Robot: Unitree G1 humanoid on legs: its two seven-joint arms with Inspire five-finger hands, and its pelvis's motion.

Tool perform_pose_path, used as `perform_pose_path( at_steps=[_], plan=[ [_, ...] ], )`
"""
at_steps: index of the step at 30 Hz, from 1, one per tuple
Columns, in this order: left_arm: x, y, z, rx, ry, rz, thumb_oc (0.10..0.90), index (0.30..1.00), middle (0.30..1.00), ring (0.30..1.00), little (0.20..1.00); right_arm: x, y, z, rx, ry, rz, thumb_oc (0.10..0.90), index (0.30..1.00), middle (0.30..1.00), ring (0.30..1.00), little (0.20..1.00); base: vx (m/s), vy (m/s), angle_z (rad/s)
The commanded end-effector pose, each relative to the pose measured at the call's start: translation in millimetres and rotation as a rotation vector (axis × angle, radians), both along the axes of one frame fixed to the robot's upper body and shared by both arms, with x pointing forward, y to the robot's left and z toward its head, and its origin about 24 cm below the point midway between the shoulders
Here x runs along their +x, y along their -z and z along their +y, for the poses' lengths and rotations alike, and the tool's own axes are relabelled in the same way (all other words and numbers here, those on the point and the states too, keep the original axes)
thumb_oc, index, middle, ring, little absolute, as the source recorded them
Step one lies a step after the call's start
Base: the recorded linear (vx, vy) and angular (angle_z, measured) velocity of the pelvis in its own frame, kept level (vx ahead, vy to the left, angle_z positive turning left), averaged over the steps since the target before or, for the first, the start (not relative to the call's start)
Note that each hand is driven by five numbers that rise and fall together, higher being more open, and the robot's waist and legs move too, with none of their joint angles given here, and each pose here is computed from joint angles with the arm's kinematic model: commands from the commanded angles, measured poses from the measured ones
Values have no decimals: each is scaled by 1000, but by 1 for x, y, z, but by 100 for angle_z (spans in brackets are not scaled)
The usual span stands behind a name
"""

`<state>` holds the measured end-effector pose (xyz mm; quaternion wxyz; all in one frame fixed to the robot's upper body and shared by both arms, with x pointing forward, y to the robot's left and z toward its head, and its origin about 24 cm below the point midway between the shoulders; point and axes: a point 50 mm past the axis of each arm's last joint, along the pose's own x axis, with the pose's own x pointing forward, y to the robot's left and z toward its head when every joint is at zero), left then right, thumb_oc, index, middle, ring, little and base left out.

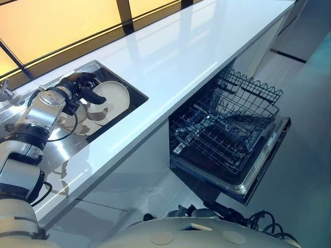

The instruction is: Pick up plates and place into dishwasher.

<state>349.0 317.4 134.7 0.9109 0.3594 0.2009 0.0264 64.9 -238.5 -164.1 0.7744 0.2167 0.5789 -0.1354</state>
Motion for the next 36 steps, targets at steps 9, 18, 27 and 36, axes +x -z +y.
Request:
perform_pose_path(
  at_steps=[9, 18, 27, 36],
  plan=[
    [23, -90, 3, 138, -47, -274, 800, 900, 900, 900, 900, 2, -8, -23, -49, -44, -34, 800, 900, 900, 900, 900, -4, 46, 0],
    [26, -82, 0, 53, -45, -251, 800, 900, 900, 900, 900, 2, -8, -22, -51, -54, -39, 800, 900, 900, 900, 900, 0, 0, 0],
    [27, -79, 0, -127, -60, -269, 800, 900, 900, 900, 900, -2, -6, -20, -45, -59, -34, 800, 900, 900, 900, 900, 1, -1, 2],
    [30, -65, -13, -560, -44, -316, 100, 300, 300, 300, 200, -6, -4, -16, -34, -72, -23, 800, 900, 900, 900, 900, 0, -3, 2]
  ],
)
